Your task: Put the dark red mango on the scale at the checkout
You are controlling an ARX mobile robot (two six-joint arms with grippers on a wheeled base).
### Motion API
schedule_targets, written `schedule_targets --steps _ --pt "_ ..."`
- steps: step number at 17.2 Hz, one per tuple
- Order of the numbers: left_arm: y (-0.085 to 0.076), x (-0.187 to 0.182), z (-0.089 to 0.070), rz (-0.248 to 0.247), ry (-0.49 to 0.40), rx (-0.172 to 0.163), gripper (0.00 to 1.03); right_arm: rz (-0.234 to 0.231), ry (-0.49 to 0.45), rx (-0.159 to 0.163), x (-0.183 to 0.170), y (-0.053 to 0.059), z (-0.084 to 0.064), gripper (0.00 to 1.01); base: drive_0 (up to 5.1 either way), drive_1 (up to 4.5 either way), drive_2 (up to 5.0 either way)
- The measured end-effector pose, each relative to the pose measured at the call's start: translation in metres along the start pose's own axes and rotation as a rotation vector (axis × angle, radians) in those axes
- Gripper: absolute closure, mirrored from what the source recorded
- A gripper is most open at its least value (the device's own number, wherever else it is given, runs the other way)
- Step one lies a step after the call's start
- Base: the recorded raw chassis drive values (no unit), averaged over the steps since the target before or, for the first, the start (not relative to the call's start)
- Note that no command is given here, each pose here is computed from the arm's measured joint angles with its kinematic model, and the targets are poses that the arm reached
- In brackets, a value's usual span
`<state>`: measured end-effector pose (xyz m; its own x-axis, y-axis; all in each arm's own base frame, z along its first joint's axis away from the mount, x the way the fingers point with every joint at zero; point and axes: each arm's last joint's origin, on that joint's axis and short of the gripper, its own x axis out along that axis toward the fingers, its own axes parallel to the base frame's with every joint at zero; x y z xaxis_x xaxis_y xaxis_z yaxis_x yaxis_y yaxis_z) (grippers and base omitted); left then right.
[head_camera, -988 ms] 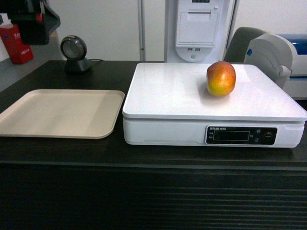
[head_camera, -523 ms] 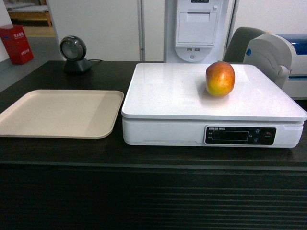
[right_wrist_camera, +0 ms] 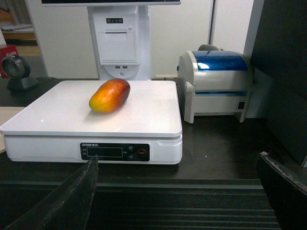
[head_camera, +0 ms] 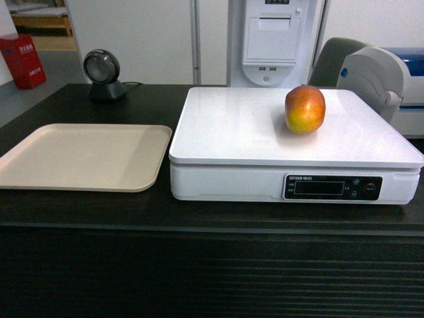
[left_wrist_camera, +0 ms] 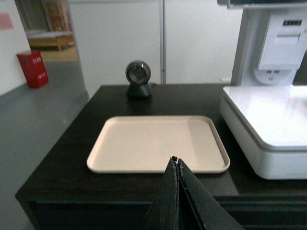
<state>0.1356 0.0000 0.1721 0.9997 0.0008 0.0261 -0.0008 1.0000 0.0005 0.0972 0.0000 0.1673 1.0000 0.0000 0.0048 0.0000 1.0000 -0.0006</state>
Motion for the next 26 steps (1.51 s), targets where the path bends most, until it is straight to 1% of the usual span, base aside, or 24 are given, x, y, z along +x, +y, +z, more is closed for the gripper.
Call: schedule_targets --steps 3,8,24,25,26 --pt "0.0 -0.003 -0.007 -0.001 0.042 0.0 1.01 0.0 0.0 0.0 0.0 0.0 0.0 0.03 0.0 0.0 0.0" --pt "0.0 -0.01 -0.002 -0.001 0.013 0.0 1.01 0.0 0.0 0.0 0.0 0.0 0.0 0.03 0.0 0.0 0.0" --pt "0.0 -0.027 -0.002 -0.001 0.016 0.0 1.01 0.0 0.0 0.0 0.0 0.0 0.0 0.03 0.0 0.0 0.0" --pt "0.0 -0.029 -0.003 0.0 0.028 0.0 1.01 0.0 0.0 0.0 0.0 0.0 0.0 0.03 0.0 0.0 0.0" --pt "0.0 -0.036 -0.009 -0.004 0.072 0.0 1.01 0.0 0.0 0.0 0.0 0.0 0.0 0.03 0.0 0.0 0.0"
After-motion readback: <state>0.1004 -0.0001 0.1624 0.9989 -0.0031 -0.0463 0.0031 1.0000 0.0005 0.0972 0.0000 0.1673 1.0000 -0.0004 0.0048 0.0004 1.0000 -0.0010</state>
